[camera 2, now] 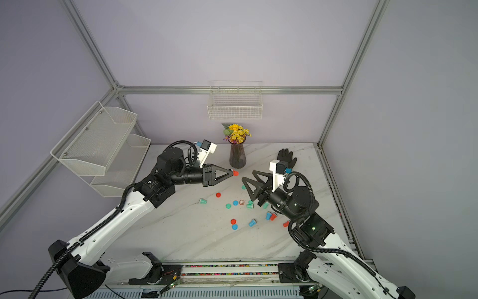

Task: Close the stamp cap
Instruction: Pick up the stamp from the center of the board.

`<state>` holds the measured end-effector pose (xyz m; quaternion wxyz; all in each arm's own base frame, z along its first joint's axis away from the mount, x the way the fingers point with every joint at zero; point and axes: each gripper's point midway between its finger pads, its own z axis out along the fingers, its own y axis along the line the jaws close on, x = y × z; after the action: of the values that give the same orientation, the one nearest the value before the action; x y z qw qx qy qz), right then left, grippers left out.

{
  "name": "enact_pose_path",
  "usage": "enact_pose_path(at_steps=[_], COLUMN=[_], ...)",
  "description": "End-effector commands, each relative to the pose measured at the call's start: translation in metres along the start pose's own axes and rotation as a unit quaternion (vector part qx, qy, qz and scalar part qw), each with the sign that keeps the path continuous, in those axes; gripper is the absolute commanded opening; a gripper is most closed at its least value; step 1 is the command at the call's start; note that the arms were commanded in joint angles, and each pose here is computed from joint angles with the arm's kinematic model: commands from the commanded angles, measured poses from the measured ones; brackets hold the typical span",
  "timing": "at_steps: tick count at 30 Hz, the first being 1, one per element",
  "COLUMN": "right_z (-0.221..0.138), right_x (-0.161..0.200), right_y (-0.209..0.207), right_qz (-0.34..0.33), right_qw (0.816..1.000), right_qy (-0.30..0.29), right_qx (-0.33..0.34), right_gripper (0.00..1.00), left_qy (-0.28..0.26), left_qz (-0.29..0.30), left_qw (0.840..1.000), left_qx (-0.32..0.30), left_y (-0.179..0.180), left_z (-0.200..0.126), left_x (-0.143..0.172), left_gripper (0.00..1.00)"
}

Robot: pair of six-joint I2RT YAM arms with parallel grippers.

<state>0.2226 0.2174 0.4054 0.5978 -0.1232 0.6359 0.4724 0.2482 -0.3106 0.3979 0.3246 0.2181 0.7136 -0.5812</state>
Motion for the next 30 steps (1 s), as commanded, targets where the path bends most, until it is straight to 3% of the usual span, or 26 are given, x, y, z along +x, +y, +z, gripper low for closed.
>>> enact_pose_path(at_steps=[1, 4, 7, 12, 17, 22, 26, 30], right_z=[-0.003, -0.010, -0.017, 0.003, 0.026, 0.021, 0.018, 0.021], right_x=[-0.029, -0.037, -0.039, -0.041, -0.035, -0.038, -0.033, -0.025], right_y=[0.039, 0.050, 0.058, 0.061, 0.051, 0.040, 0.045, 0.061], right_qz=[0.029, -0.087, -0.229, -0.338, -0.362, -0.382, -0.386, -0.372], right_qw=[0.996, 0.989, 0.958, 0.924, 0.922, 0.918, 0.915, 0.915], right_qy=[-0.029, -0.065, -0.119, -0.128, -0.089, -0.085, -0.076, -0.063], right_qx=[-0.081, -0.105, -0.123, -0.125, -0.108, -0.070, -0.089, -0.145], right_gripper=[0.63, 0.63, 0.62, 0.61, 0.59, 0.58, 0.58, 0.50], left_qy=[-0.025, -0.020, -0.027, -0.028, -0.010, -0.005, -0.003, 0.004], left_qz=[0.020, -0.048, -0.122, -0.177, -0.174, -0.163, -0.160, -0.159], left_qw=[0.996, 0.991, 0.975, 0.952, 0.960, 0.962, 0.961, 0.959], left_qx=[0.085, 0.127, 0.186, 0.246, 0.220, 0.218, 0.227, 0.235], left_y=[-0.041, -0.044, -0.048, -0.058, -0.058, -0.066, -0.073, -0.078], left_z=[-0.010, -0.006, -0.004, -0.011, -0.013, -0.018, -0.021, -0.023], left_x=[-0.023, -0.027, -0.030, -0.030, -0.021, -0.019, -0.021, -0.020], left_gripper=[0.16, 0.14, 0.12, 0.10, 0.11, 0.11, 0.11, 0.11])
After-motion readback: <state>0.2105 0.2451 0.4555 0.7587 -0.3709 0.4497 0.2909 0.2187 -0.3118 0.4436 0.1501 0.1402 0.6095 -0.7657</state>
